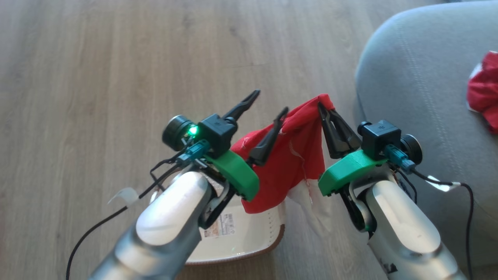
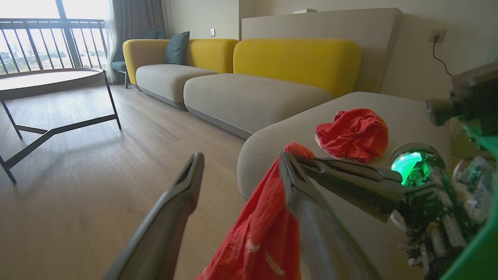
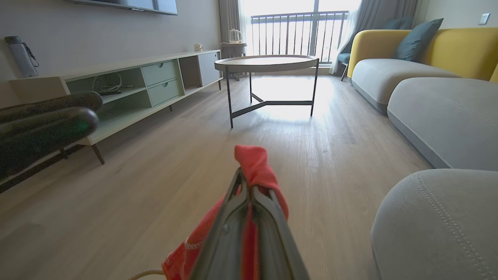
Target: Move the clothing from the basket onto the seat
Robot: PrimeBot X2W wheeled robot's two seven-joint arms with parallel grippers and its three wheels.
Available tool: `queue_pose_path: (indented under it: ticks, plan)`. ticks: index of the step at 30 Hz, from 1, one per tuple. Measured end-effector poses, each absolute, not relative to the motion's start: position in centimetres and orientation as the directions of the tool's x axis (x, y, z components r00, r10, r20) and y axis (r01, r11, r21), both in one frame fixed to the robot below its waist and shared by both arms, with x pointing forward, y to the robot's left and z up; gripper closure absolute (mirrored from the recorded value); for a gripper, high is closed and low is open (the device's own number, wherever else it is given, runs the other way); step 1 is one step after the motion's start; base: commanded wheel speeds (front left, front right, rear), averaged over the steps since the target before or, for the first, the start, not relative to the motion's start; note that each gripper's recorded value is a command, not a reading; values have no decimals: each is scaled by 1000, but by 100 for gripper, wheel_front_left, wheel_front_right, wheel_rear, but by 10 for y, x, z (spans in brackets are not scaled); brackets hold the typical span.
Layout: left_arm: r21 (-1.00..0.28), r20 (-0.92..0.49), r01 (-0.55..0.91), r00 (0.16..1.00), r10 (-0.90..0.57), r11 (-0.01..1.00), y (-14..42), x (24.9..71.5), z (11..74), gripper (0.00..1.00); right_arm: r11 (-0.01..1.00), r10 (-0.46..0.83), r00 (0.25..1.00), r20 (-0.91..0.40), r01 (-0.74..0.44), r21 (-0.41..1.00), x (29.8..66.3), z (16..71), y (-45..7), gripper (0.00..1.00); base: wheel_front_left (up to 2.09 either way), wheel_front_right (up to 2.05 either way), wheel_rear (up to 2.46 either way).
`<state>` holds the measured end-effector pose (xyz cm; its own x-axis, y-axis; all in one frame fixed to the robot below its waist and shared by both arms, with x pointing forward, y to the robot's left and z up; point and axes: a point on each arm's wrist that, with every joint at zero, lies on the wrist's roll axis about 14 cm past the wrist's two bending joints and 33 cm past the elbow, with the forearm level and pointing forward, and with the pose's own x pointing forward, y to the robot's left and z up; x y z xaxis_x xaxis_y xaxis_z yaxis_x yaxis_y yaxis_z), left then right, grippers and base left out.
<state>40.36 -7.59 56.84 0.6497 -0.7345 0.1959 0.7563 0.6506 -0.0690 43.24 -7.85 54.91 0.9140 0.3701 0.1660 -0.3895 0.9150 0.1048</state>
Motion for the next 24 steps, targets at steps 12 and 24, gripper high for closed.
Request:
queue_pose_path:
  ticks: [12,24]
  plan:
    - [-99,132,827,562,-816,553,-108,392,539,0,970,195,944,267,-226,90,406,585,-146,100,0,0,0]
    - [-148,135,908,411,-901,392,-165,361,532,0,996,14,935,354,-44,76,359,616,-209,100,0,0,0]
